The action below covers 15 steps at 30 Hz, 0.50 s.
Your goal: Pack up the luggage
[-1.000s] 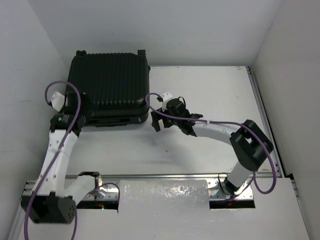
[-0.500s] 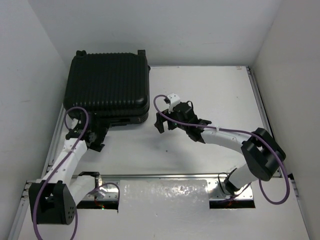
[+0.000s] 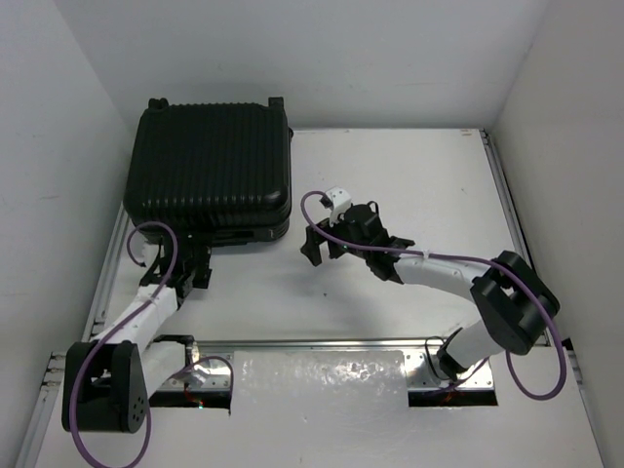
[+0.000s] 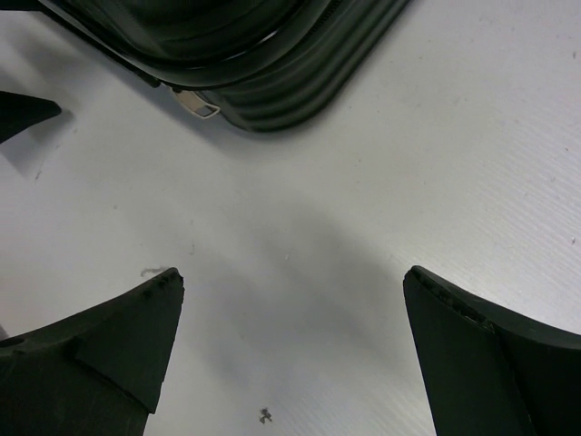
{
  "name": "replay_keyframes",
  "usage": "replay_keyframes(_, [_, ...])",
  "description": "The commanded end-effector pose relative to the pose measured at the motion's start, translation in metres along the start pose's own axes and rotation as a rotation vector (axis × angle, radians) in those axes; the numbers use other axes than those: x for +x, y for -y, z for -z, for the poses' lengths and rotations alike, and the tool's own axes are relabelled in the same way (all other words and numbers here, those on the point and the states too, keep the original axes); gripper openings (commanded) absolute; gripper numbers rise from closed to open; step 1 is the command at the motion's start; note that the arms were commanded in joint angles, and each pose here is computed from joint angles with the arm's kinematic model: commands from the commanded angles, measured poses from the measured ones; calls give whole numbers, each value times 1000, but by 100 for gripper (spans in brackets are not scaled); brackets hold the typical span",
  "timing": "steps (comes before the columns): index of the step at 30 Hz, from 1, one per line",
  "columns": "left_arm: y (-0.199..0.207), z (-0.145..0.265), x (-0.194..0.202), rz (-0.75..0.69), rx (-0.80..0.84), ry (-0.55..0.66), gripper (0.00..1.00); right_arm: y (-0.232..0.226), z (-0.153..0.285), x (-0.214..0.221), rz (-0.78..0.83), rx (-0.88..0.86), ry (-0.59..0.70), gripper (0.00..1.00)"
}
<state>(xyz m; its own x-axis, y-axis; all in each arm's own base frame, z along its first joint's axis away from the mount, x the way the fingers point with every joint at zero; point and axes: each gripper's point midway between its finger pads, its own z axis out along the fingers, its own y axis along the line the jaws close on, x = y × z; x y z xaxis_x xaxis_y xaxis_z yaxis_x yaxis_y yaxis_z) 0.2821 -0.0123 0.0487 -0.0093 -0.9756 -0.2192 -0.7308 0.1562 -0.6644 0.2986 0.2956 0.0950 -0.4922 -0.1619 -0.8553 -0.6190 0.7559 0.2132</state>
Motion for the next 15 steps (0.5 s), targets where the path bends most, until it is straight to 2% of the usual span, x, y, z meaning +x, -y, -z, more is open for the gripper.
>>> replay_keyframes(1, [46, 4, -21, 125, 197, 94, 93, -10, -5, -19, 12, -63, 67, 99])
replay_keyframes(8, [42, -19, -17, 104, 127, 83, 86, -14, -16, -21, 22, -84, 47, 99])
replay_keyframes(9, [41, -21, -12, 97, 125, 65, 81, -13, -20, -21, 33, -81, 35, 99])
replay_keyframes(12, [29, -33, -3, 86, 93, 31, 62, -19, -32, -20, 50, -94, 6, 99])
replay_keyframes(13, [26, -35, -1, 82, 87, 25, 38, -28, -36, -26, 75, -104, 16, 99])
replay_keyframes(14, [25, -36, -1, 81, 85, 21, 25, -30, -40, -18, 87, -90, -4, 99])
replay_keyframes(15, [24, -37, 1, 73, 84, 15, 17, -40, -47, -18, 110, -80, -2, 98])
